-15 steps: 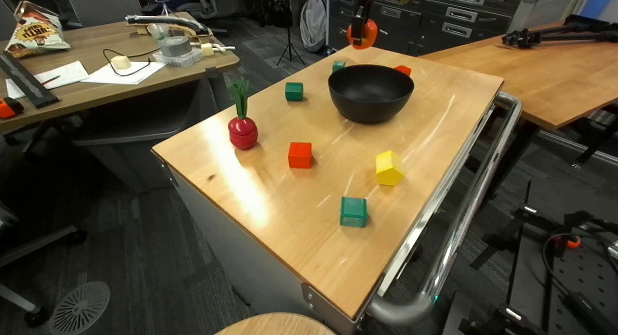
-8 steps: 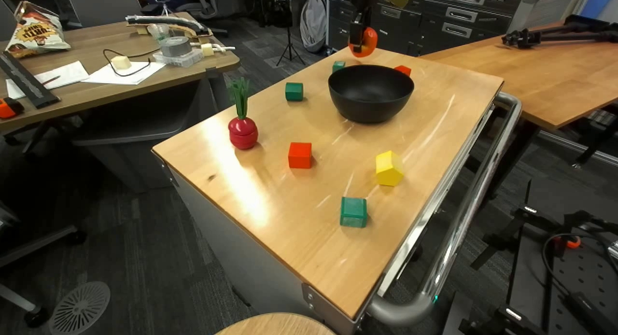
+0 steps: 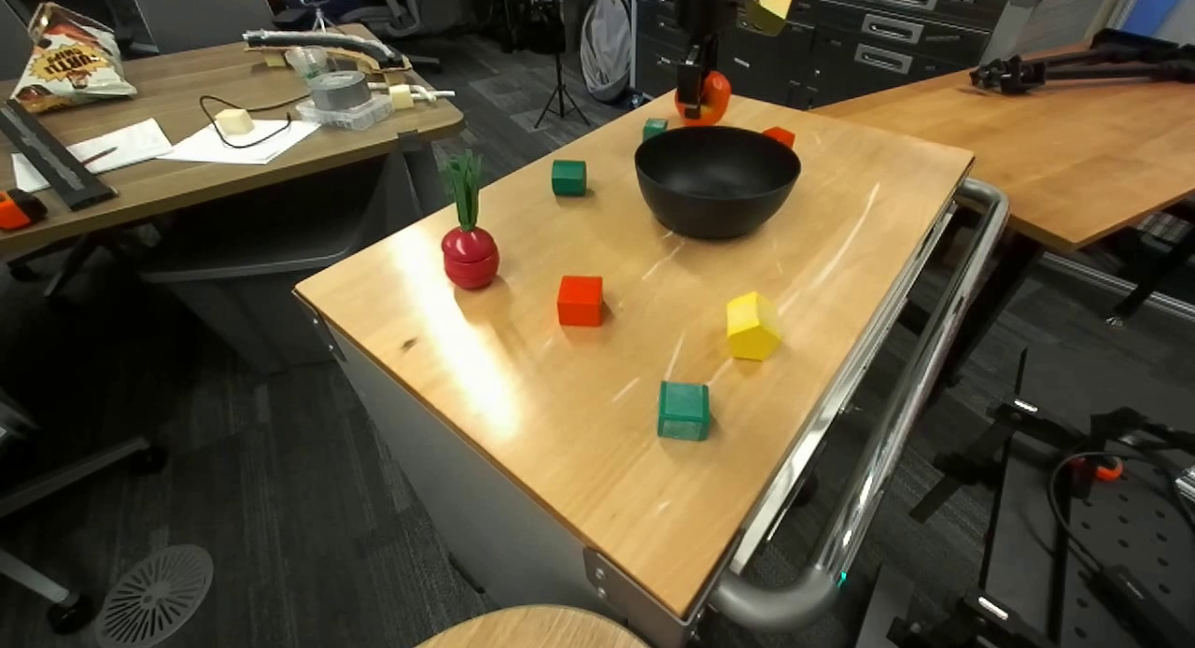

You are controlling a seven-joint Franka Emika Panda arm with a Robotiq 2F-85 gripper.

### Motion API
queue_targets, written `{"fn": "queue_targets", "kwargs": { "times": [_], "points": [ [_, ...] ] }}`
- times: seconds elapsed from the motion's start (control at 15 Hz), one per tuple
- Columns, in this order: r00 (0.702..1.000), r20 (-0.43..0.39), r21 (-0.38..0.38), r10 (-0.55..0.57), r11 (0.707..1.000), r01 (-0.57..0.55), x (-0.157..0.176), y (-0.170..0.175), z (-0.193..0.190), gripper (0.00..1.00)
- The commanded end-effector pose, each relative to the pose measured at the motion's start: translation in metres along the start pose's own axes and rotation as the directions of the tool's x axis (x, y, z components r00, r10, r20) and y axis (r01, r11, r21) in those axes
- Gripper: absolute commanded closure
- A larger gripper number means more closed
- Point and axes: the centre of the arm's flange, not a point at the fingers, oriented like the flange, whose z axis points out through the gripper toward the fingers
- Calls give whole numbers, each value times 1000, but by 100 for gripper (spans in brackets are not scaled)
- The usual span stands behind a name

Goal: Remove the contents of the black bowl one by one and place them on the table, then move the apple forward

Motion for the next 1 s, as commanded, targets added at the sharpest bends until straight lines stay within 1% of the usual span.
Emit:
{"fn": "queue_targets", "kwargs": {
  "times": [0.0,0.13,0.2,0.33,0.47,0.6,0.73,0.8,0.93],
  "points": [
    [1000,-27,2,14,1000,-13,0,1,-18,0],
    [999,-40,-4,9,1000,-9,-2,2,-32,0],
    [999,-34,5,0,1000,0,-6,2,-45,0],
    [999,-49,24,-21,999,22,-19,-1,-80,0],
    [995,-69,80,-75,994,80,-37,-3,-116,0],
    [985,-120,136,-126,980,142,-55,-3,-149,0],
    [979,-181,190,-96,973,131,-80,-2,-179,0],
    [985,-141,136,-95,984,114,-37,-2,-144,0],
    [982,-167,162,-90,980,117,-58,1,-168,0]
  ]
}}
